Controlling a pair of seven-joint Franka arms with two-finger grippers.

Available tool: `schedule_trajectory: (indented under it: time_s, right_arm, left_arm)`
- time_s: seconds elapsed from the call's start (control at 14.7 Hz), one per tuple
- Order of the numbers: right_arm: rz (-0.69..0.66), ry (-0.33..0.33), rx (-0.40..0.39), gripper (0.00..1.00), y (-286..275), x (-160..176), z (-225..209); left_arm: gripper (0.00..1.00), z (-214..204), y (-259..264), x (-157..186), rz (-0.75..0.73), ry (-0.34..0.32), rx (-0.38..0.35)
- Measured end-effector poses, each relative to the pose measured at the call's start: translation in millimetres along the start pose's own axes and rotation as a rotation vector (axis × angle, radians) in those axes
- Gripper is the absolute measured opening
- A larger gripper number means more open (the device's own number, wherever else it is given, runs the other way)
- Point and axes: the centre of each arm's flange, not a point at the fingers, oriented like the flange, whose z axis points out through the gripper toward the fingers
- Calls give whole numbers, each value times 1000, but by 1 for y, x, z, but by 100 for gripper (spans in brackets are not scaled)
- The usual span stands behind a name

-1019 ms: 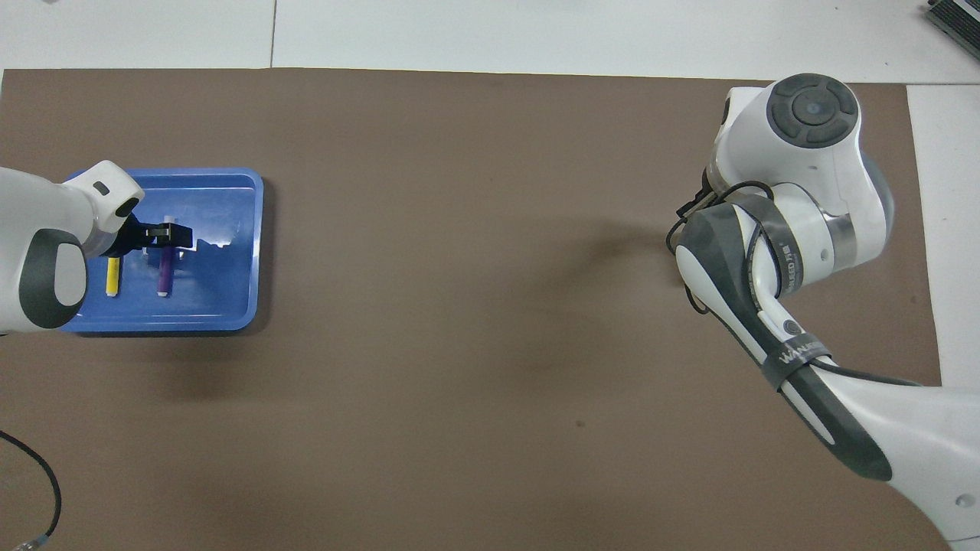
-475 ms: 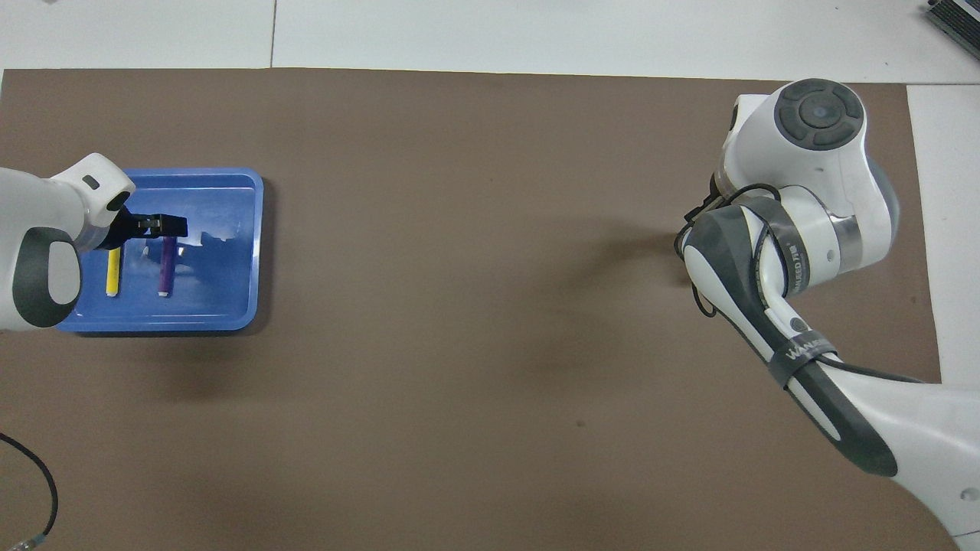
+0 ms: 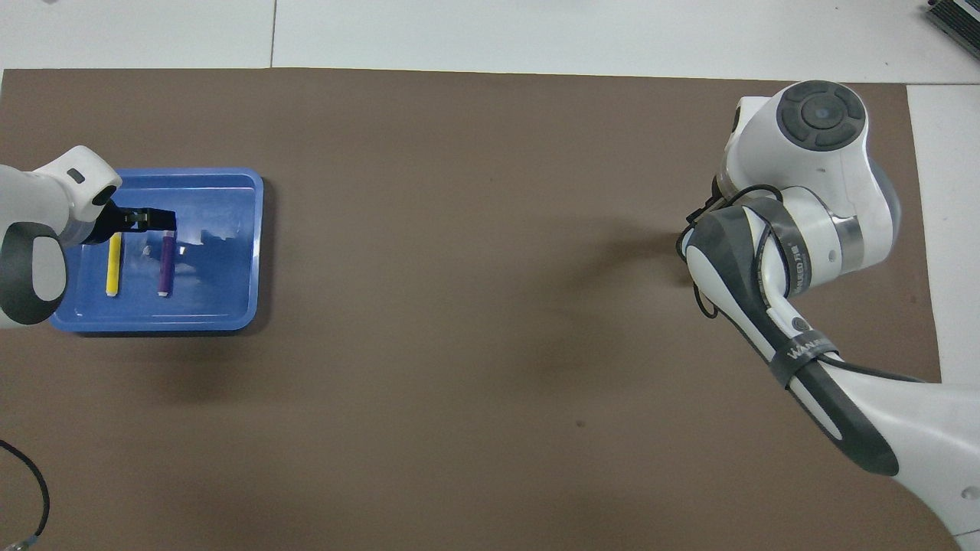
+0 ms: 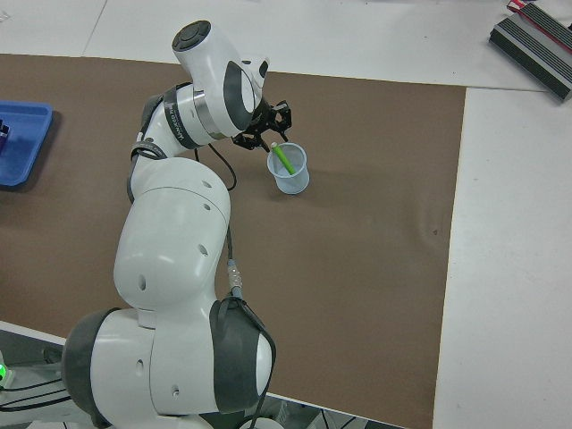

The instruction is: Right arm passes pens to left for tray arrangement

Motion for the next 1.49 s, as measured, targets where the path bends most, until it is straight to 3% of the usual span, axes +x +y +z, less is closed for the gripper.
schedule_trajectory:
  time_s: [0.41, 0.88, 1.15, 1.49]
  right_arm:
    - [-1, -1, 1, 44, 0, 0, 1]
    - [-5, 9, 1, 39, -5, 0, 6]
    - [-6, 9, 2, 33, -7, -1, 6]
    - [-1, 10, 4, 26, -8, 0, 5]
  left_arm:
    - [98, -7, 1, 2, -85, -12, 2]
    - [98, -7, 28, -3, -274, -100, -6]
    - [98, -30, 60, -5, -437, -200, -80]
    - [98, -50, 99, -12, -600, -284, -82]
